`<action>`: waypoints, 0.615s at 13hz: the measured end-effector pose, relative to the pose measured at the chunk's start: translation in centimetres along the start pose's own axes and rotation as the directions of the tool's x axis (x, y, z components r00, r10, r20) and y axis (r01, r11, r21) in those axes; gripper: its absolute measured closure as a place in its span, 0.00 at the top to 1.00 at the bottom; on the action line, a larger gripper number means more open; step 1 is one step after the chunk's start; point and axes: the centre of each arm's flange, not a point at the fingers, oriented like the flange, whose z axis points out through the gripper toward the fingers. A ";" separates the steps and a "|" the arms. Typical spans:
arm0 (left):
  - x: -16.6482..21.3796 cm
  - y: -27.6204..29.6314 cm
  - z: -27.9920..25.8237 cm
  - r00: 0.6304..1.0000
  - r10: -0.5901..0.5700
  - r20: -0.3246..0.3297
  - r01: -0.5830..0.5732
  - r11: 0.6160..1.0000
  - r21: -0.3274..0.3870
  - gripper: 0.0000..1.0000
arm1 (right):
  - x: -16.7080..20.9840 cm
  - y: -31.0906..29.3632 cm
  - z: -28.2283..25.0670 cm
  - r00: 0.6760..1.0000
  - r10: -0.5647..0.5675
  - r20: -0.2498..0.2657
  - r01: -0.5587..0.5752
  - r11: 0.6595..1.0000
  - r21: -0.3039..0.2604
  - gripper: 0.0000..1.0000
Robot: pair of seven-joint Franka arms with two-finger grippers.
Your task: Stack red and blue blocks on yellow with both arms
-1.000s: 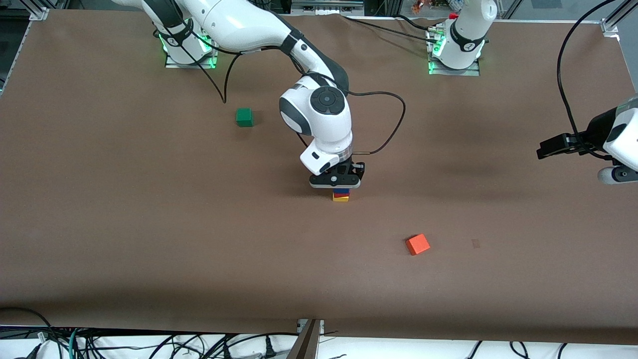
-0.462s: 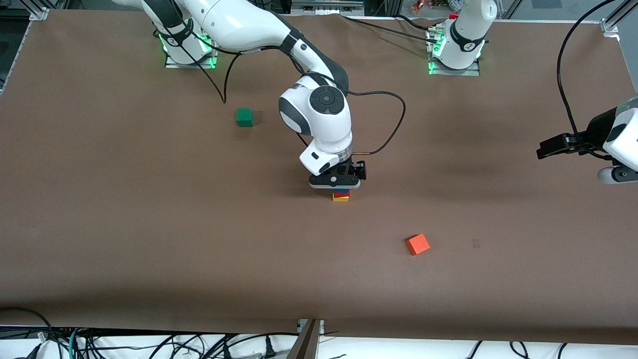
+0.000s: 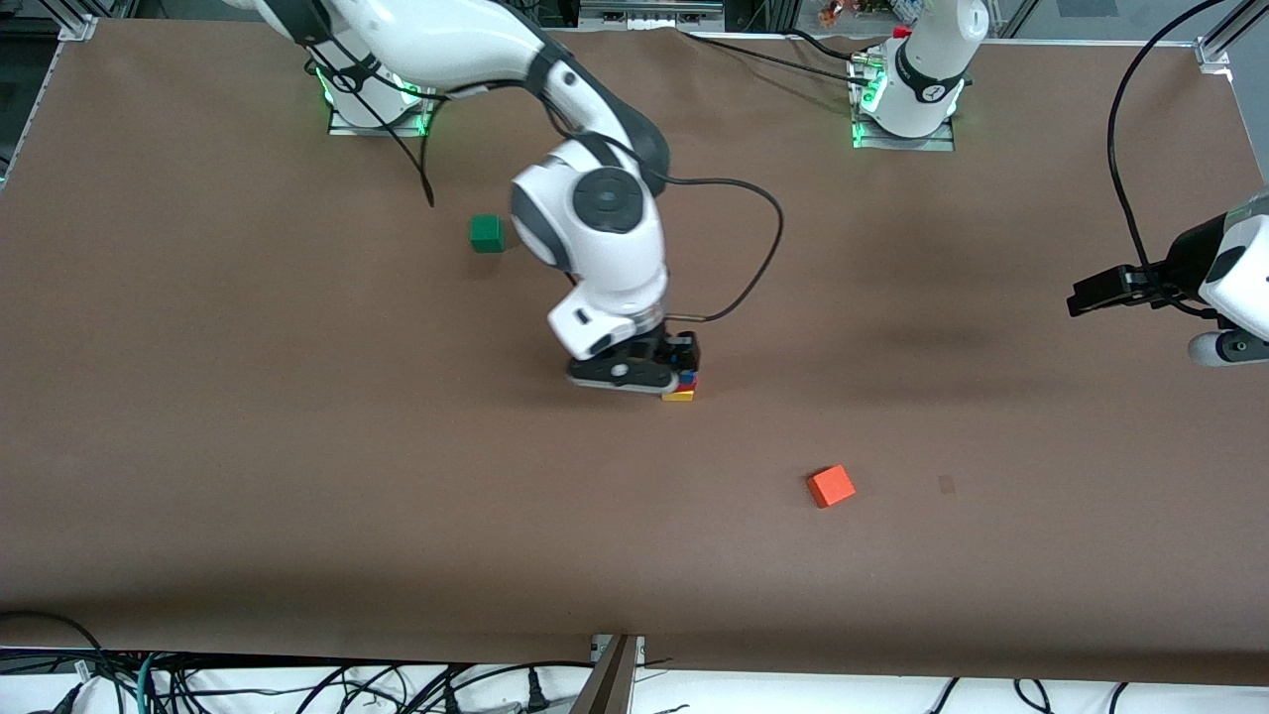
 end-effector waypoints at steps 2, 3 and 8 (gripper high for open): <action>0.0 0.0 0.0 1.000 0.000 0.000 0.000 1.000 0.000 1.00 | 3.6 4.1 -6.5 0.999 0.022 0.037 -0.022 1.000 0.015 1.00; 0.0 0.0 0.0 1.000 0.000 0.000 0.000 1.000 0.000 1.00 | 5.3 6.9 -9.2 0.997 0.027 0.069 -0.028 0.999 0.018 1.00; 0.0 0.0 0.0 1.000 0.000 0.001 0.000 1.000 0.000 1.00 | 10.6 21.1 -17.7 0.978 -0.067 0.199 0.060 0.997 0.038 1.00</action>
